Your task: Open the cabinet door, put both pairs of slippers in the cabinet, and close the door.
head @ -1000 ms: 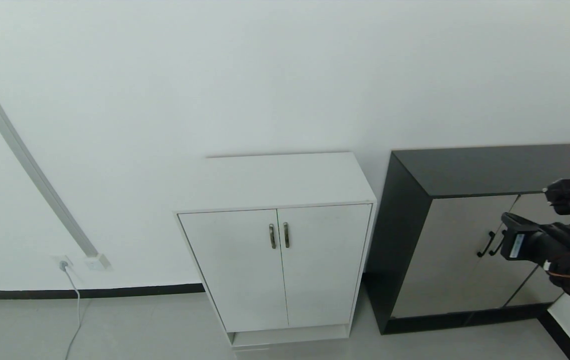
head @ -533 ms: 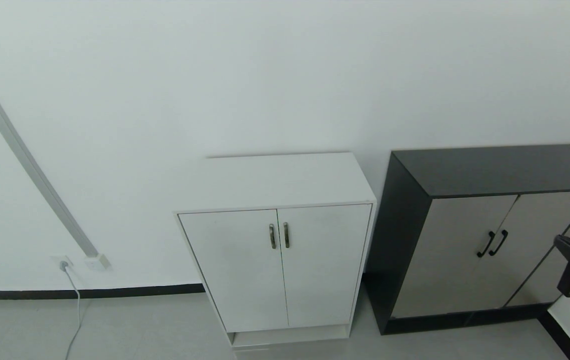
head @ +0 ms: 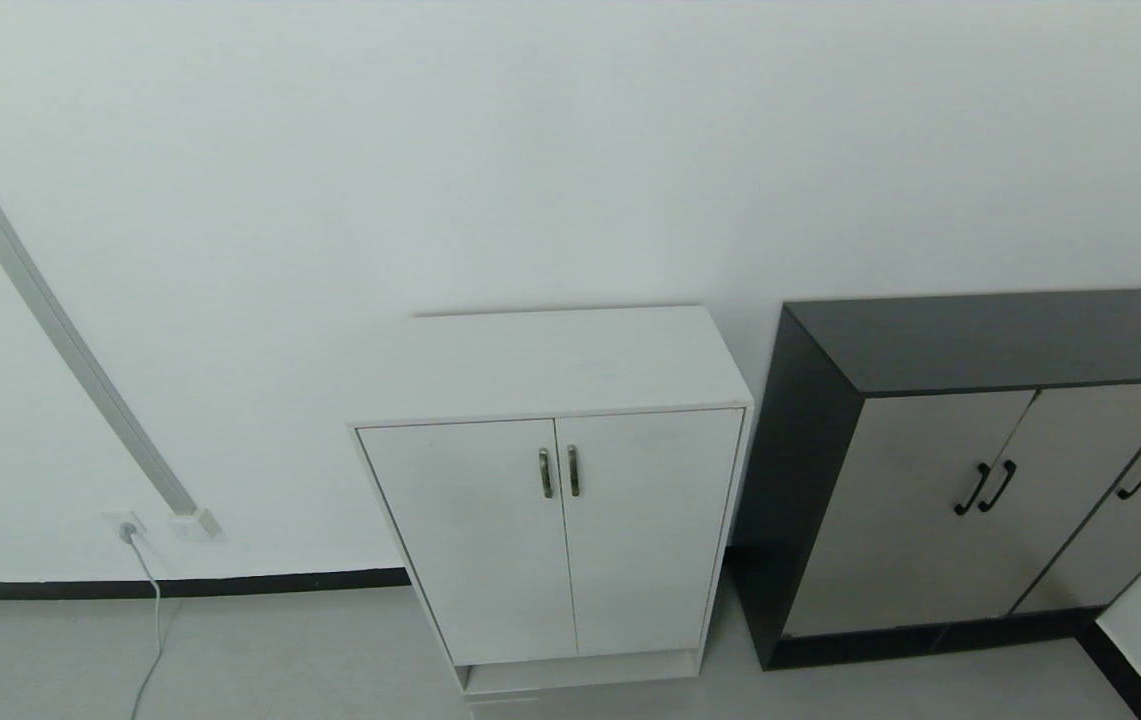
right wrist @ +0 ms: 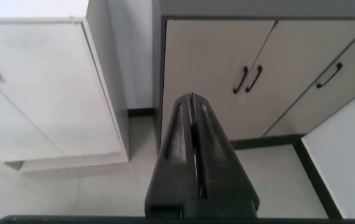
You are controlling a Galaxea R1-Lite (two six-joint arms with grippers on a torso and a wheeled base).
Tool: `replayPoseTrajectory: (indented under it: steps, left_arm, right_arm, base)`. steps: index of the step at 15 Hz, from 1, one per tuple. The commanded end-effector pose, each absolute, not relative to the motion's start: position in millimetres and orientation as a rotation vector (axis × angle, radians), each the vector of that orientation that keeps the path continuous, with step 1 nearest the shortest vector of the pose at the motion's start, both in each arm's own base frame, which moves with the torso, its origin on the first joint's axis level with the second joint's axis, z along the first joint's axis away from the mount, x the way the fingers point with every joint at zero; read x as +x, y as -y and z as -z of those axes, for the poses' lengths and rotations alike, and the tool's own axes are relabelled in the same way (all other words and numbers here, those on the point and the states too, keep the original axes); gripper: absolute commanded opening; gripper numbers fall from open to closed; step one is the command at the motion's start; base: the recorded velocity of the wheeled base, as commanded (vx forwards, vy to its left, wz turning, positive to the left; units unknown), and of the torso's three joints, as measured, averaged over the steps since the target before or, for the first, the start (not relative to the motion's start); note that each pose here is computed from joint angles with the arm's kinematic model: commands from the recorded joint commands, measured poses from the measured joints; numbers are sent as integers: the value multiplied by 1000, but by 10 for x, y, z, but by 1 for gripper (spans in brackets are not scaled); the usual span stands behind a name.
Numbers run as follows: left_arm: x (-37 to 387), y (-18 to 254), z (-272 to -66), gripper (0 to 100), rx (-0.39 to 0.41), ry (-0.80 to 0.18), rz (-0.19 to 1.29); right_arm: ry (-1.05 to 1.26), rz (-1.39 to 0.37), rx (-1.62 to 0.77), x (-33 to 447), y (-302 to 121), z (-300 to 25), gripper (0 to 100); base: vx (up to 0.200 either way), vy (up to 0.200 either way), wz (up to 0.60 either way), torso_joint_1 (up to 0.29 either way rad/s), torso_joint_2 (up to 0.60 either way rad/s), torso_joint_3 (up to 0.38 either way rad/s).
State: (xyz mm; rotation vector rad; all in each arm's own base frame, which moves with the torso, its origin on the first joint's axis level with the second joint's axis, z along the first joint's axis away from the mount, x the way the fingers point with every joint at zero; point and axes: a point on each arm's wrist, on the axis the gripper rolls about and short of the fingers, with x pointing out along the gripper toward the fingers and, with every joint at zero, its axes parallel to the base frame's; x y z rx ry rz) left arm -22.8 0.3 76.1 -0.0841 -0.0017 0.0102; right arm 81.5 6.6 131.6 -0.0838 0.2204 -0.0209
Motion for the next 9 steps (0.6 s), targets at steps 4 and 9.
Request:
replayPoseTrajectory:
  steps: [4,9]
  left_arm:
    - [-228,-3,-761,0,-84,2,-11]
    - [-228,-3,-761,0,-84,2,-11]
  right_arm:
    - [-180,-64,-69,254,-17,-1178,0]
    - [-195,-97,-68,46,2,-1017,0]
  base:
    - [0,0,0,0,0,0]
    - [0,0,0,0,0,0]
